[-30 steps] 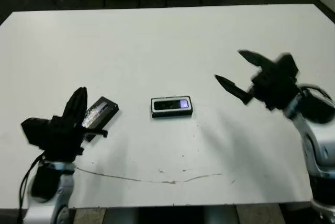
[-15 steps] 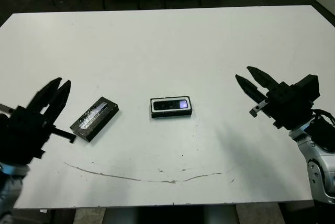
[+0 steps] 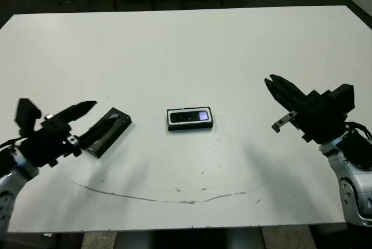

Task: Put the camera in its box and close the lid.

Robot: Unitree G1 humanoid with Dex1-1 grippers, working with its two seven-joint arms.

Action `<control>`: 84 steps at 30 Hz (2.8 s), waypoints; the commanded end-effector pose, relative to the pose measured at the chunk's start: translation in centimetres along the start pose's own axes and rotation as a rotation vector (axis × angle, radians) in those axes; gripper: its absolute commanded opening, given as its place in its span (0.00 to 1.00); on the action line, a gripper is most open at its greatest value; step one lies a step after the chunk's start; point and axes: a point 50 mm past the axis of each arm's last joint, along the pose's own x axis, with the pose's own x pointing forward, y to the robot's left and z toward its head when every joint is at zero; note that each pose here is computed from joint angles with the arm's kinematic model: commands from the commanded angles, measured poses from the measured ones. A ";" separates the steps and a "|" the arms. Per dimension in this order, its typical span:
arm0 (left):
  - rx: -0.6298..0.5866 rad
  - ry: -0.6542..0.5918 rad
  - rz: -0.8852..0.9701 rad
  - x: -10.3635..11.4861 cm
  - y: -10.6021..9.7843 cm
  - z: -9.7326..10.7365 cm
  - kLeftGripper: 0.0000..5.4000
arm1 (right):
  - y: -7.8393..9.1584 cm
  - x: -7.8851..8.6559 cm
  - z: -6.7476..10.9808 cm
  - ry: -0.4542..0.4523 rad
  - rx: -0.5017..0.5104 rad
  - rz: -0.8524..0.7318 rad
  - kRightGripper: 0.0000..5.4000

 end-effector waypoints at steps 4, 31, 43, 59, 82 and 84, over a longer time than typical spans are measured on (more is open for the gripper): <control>-0.123 0.051 0.035 0.3 0.2 -2.3 0.94 | 0.1 -0.3 -0.7 0.033 0.000 0.002 0.00; -0.064 0.193 0.047 0.3 1.2 -4.2 1.00 | 0.3 -0.6 -0.8 0.049 0.032 -0.005 0.00; -0.065 0.223 0.107 0.3 1.9 -5.2 1.00 | 0.4 -0.8 -0.7 0.056 0.046 0.004 0.00; -0.078 0.268 0.001 0.3 1.8 -6.2 1.00 | 0.4 -1.0 -0.8 0.055 0.036 0.008 0.00; 0.048 0.357 -0.001 -0.2 1.9 -7.2 0.51 | 0.2 -1.7 -1.0 0.077 0.049 -0.003 0.00; 0.033 0.353 0.005 -0.2 2.0 -7.2 0.51 | 0.2 -1.7 -1.0 0.079 0.051 -0.004 0.00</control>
